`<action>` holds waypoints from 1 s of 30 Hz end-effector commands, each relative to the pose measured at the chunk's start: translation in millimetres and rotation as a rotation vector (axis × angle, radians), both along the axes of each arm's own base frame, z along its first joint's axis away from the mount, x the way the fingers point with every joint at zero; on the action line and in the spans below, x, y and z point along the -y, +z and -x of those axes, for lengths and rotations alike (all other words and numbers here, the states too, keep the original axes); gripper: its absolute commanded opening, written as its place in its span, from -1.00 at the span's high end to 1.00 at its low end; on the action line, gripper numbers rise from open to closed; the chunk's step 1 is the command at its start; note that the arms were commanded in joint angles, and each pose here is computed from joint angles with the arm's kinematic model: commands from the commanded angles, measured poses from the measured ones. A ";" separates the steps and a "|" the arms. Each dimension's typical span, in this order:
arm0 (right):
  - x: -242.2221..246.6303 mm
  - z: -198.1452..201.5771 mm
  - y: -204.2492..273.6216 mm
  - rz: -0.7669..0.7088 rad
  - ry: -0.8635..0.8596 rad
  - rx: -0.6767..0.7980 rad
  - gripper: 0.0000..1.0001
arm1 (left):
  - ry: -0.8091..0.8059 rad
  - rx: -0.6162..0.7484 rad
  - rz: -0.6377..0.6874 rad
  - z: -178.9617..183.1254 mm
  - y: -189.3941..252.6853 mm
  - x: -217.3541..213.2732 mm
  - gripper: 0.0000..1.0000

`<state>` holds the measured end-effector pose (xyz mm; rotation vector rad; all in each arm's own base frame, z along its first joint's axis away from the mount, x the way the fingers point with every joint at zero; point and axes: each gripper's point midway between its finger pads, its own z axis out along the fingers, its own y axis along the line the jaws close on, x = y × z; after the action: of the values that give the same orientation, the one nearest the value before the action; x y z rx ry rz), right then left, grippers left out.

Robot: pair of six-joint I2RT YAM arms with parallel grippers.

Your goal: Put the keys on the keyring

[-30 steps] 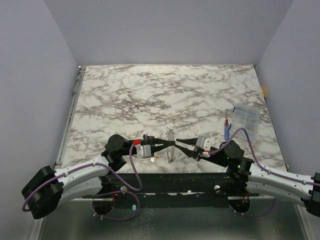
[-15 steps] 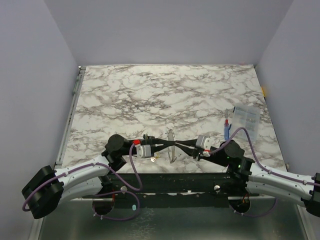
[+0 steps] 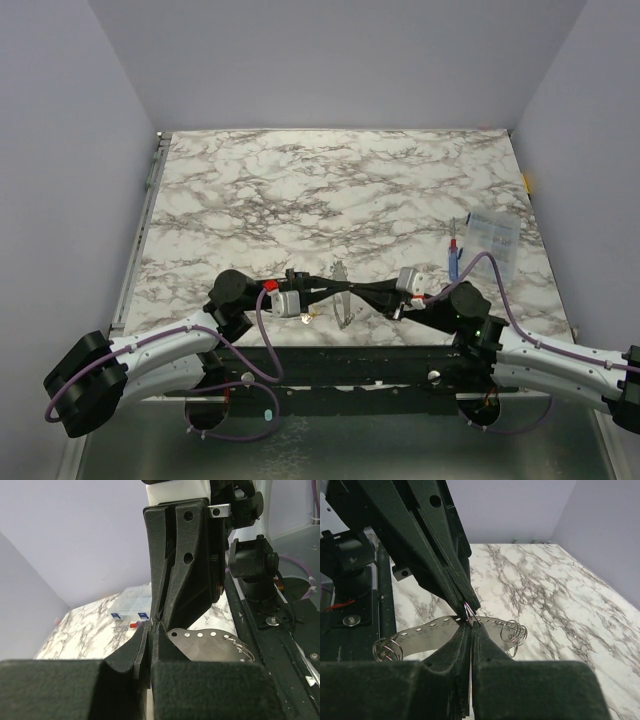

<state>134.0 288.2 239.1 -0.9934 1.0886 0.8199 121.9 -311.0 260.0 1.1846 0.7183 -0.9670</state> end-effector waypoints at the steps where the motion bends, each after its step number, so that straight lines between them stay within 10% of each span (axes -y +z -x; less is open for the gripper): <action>1: -0.1 8.6 29.6 -0.112 0.038 0.026 0.91 | -0.043 -0.005 -0.012 8.5 -5.3 2.0 1.00; 18: 3.1 -5.4 37.7 -0.054 -0.046 -0.093 0.99 | -0.010 -0.002 -0.009 3.7 -7.3 0.3 0.99; 30: 4.8 -16.4 18.1 0.130 -0.117 -0.186 0.99 | 0.027 0.008 -0.009 -1.1 -7.4 -2.5 0.51</action>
<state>141.3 284.1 243.5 -0.9894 1.3092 0.8082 124.6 -310.0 263.5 1.1645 0.7035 -0.9386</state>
